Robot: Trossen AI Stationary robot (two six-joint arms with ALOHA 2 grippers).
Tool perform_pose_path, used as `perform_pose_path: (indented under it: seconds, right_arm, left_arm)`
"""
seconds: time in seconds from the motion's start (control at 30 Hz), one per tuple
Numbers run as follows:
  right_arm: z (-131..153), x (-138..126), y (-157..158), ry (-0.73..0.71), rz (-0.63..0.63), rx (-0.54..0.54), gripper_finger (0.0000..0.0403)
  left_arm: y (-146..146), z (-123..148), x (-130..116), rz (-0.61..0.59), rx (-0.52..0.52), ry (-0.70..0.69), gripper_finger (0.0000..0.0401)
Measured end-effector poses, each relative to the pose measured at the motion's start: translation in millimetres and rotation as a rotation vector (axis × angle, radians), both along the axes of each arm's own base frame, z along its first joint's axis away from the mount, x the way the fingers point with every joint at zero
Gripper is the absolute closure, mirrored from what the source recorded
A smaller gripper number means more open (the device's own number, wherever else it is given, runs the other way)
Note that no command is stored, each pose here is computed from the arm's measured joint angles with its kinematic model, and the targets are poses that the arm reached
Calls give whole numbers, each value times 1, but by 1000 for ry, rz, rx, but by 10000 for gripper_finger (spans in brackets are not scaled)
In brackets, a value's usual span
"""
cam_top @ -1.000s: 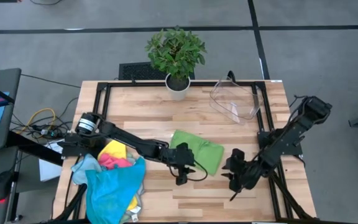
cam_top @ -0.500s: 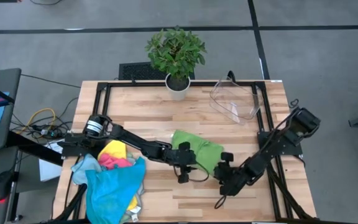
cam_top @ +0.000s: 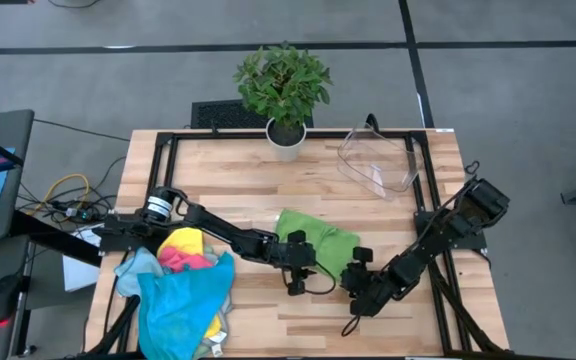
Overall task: Fold microfiber towels
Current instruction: Fold the green microfiber towel
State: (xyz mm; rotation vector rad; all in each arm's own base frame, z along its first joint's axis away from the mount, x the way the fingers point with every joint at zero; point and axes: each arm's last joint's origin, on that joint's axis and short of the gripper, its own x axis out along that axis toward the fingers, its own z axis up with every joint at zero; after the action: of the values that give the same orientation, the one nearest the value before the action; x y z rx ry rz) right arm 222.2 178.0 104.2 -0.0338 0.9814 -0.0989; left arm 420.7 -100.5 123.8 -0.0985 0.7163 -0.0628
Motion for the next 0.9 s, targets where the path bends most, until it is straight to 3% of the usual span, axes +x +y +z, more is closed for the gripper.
perform_pose_path:
  seconds: [0.3,0.73,0.9]
  right_arm:
    - [1,-3,-1,16,-66,24,275]
    - [13,1,4,79,-28,-5,387]
    - [28,9,11,113,38,-56,382]
  left_arm:
    - [1,-1,0,3,27,3,291]
    - [0,-11,-2,-4,24,29,291]
    - [3,-1,-7,6,-8,75,303]
